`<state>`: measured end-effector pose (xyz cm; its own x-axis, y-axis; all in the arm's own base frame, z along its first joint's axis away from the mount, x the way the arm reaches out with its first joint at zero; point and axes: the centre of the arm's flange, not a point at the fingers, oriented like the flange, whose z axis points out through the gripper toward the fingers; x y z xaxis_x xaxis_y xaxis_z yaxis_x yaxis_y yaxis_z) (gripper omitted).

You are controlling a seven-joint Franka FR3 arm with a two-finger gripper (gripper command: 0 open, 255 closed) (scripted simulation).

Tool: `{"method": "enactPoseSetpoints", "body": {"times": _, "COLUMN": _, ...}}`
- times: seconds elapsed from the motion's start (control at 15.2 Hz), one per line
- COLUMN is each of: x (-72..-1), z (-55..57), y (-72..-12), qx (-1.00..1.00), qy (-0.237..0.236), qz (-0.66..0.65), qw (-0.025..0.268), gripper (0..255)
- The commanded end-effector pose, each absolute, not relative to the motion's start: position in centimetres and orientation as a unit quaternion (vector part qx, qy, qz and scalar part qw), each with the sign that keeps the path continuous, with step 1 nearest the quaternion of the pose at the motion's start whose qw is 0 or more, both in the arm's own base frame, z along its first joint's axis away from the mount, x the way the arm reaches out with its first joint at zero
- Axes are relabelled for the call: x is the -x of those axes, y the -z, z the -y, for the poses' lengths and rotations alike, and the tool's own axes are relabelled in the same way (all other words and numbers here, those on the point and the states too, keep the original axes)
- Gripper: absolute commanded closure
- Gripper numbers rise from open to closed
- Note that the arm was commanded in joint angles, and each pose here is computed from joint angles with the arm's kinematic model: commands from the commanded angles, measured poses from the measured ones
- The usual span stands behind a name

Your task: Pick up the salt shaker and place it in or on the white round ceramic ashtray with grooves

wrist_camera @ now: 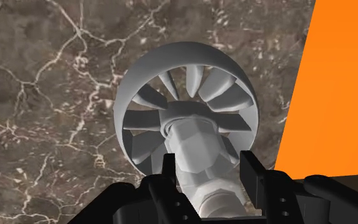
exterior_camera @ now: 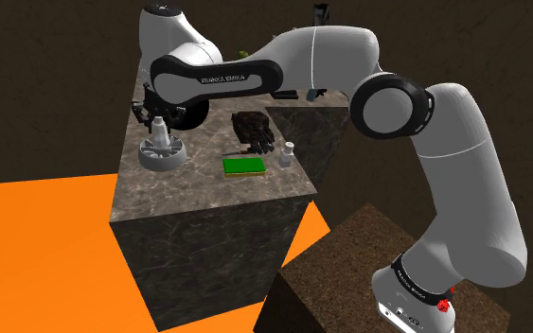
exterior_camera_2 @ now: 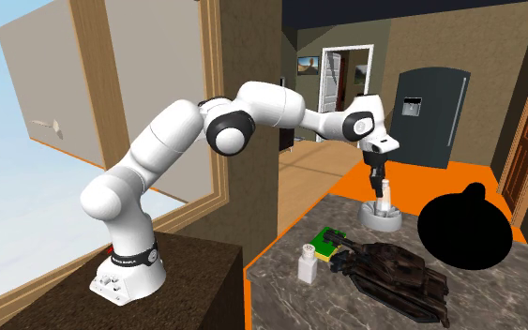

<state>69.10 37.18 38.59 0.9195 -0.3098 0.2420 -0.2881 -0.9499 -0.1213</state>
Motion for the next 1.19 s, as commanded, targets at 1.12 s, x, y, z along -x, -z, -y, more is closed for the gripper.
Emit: {"method": "enactPoseSetpoints", "body": {"times": 1.12, "x": -67.8, "z": -37.0, "y": -43.4, "qx": 0.979, "qy": 0.130, "qz": -0.153, "qw": 0.042, "gripper": 0}}
